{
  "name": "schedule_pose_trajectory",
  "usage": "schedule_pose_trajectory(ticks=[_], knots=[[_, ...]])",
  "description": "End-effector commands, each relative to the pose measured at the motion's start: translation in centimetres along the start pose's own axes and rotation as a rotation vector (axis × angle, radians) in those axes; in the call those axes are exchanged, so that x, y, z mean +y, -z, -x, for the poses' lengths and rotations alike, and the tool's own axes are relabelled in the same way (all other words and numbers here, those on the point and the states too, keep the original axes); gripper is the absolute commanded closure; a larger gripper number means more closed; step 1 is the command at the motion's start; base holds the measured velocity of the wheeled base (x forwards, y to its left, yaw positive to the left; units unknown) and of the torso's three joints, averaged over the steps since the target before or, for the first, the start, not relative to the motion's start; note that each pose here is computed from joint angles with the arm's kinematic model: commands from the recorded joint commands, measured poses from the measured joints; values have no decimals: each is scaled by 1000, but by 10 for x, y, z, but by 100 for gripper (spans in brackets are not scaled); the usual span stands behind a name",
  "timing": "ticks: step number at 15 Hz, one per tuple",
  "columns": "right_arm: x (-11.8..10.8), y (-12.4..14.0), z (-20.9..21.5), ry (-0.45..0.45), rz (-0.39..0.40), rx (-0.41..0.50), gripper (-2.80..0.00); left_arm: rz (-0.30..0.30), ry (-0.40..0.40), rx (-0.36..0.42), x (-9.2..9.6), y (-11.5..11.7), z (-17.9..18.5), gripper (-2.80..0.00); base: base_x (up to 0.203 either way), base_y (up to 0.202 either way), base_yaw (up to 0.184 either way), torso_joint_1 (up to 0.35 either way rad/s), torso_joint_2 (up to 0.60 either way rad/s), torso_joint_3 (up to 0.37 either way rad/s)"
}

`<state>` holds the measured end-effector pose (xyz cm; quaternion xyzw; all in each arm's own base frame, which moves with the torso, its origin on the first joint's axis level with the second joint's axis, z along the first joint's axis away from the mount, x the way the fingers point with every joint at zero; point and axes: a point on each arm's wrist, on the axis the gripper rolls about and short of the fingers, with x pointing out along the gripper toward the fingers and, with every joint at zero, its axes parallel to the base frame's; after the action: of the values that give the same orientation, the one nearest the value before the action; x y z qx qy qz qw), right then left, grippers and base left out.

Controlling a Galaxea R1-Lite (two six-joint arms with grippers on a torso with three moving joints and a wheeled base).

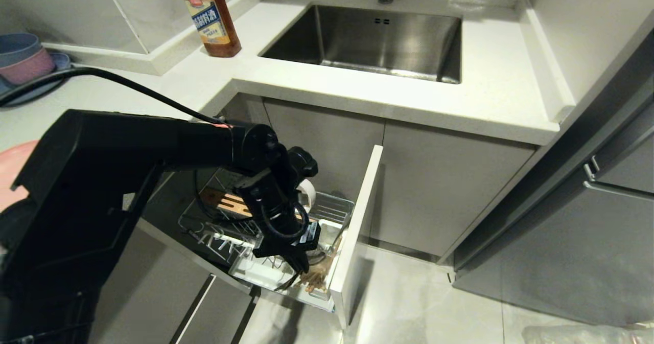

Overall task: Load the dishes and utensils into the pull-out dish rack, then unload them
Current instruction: Pick up the spoon and place it in the cupboard

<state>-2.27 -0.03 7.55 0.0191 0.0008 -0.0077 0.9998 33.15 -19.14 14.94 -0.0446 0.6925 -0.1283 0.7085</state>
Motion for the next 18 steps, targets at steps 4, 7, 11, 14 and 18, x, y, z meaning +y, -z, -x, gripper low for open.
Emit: schedule_pose_trajectory(ticks=[4,7,11,14,18], knots=[[0,1,0,1,0,2,0,11,0,6,-3,-15,-21,0,0,0,0,0,0,0],[0,0,0,0,0,1,0,21,15,-32,-5,-24,-29,0,0,0,0,0,0,0],[0,1,0,0,0,2,0,26,25,-56,-6,-33,-41,0,0,0,0,0,0,0],[0,1,0,0,0,3,0,29,29,-71,-5,-38,-46,0,0,0,0,0,0,0],[0,1,0,0,0,3,0,38,43,-108,-4,-44,-48,0,0,0,0,0,0,0]])
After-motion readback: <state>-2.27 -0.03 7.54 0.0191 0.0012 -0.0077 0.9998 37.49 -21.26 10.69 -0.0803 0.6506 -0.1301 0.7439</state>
